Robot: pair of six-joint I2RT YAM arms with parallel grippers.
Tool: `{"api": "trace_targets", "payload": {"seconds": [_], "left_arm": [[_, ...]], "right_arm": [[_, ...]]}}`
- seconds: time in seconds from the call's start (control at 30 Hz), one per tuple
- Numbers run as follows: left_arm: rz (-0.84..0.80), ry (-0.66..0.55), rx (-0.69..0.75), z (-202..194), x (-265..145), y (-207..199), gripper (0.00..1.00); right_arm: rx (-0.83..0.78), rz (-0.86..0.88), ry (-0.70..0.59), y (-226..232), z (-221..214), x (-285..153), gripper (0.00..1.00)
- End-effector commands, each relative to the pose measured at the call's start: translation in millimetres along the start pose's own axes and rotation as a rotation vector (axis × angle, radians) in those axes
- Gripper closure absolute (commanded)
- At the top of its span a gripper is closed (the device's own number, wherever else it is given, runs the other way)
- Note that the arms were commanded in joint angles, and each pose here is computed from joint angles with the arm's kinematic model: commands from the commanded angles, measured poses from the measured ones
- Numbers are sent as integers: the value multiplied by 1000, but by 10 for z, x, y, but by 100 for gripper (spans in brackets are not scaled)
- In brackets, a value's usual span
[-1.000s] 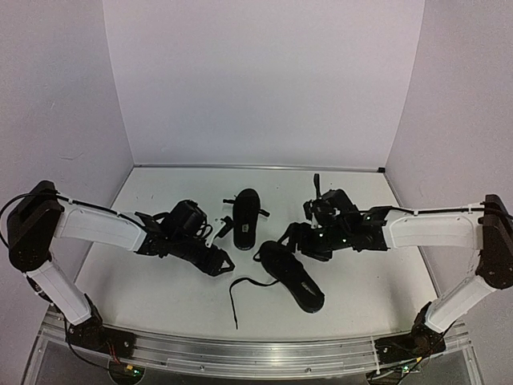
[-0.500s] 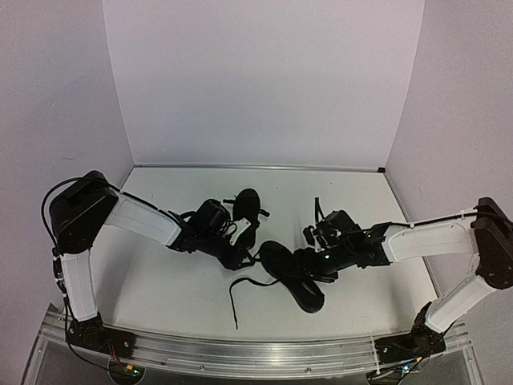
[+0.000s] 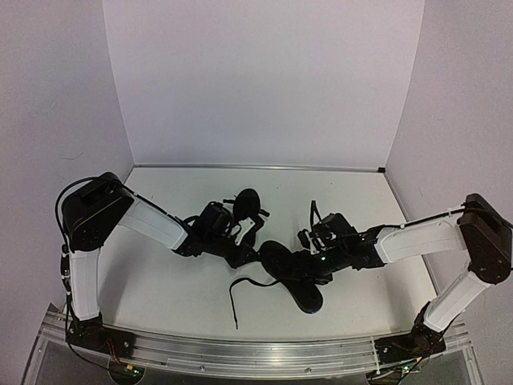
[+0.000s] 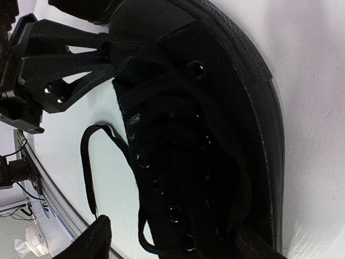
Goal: Tie the shoes
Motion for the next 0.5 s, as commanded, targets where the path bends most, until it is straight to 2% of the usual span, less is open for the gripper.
{"api": "trace_targets", "payload": {"seconds": [0.0,0.27,0.47], "left_arm": [[-11,-88,44,244,-59,-75,99],[21,-194,76,814,-580,-357,100],[32,-166,213,1014,-590,-634,100]], "right_arm": [[-30,106,-21,230,98,-30,32],[-73,197,-72,427,237,-119,32],[-122,199,-274,519,534,-710,27]]}}
Point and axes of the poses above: each gripper's point midway between its finger pads, its own x axis out along the fingers, its own y axis along the line the jaws close on, z = x × y, the point moved 6 cm from there along -x, back along the fingers, and after that the axes turned 11 degrees about -x, right-handed, at the moved point
